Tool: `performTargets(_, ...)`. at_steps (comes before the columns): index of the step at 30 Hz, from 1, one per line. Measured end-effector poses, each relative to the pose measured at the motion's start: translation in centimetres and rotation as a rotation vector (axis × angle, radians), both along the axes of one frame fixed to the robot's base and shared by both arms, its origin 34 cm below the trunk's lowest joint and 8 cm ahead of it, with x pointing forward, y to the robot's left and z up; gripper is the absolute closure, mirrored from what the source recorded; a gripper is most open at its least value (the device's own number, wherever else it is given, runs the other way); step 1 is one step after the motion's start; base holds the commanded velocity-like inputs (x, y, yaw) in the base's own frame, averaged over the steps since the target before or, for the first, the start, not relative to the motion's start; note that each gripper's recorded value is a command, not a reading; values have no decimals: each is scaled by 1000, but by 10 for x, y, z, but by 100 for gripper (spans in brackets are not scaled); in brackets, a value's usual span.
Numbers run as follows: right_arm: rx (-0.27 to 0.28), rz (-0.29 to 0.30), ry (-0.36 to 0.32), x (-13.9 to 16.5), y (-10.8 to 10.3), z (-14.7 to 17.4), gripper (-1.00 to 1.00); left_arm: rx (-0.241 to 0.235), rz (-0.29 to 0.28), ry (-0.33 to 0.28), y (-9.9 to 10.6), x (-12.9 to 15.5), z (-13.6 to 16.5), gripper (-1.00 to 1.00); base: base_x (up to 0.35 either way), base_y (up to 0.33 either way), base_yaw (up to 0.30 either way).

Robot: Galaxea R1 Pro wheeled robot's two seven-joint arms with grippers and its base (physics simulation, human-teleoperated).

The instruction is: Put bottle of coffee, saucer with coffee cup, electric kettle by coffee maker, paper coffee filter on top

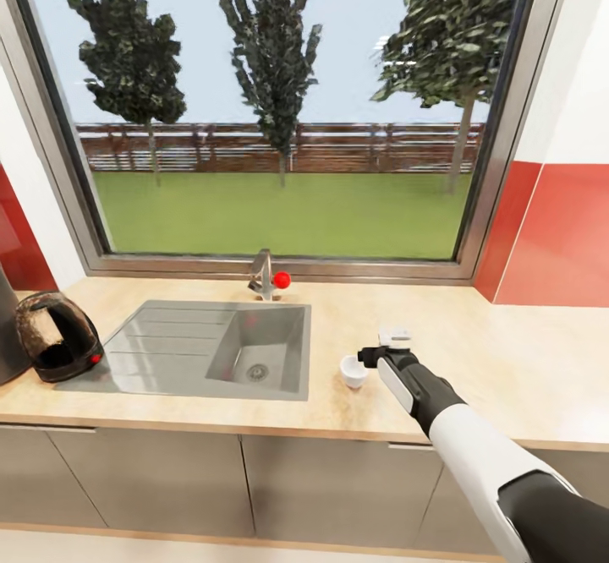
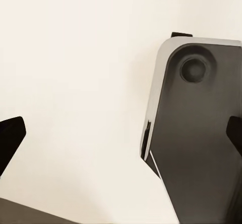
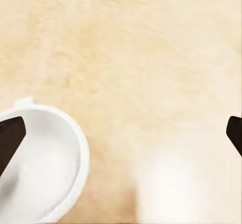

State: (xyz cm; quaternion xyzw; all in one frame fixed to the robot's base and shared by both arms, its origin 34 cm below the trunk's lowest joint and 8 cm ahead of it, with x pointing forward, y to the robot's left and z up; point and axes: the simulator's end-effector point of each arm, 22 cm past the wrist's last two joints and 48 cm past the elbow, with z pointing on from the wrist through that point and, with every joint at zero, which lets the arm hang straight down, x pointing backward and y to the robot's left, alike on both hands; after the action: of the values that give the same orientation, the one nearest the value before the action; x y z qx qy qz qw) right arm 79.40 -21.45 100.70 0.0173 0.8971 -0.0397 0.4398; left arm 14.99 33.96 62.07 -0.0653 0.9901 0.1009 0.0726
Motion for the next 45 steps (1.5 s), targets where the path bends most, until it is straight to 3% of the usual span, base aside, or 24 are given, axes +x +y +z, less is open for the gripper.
performTargets(26, -14, -14, 81, -16, -7, -35, -100, 1, 1, 2, 0, -1, 0, -100, 36, 9, 0)
performTargets(34, -11, -8, 127, -27, 2, -54, -100, 0, 1, 4, 0, -2, 0, -100, 0, 0, 0)
performTargets(45, -8, -5, 130, -28, 6, -56, -100, 1, 2, 5, 1, -2, 0, -100, 0, 50, 0)
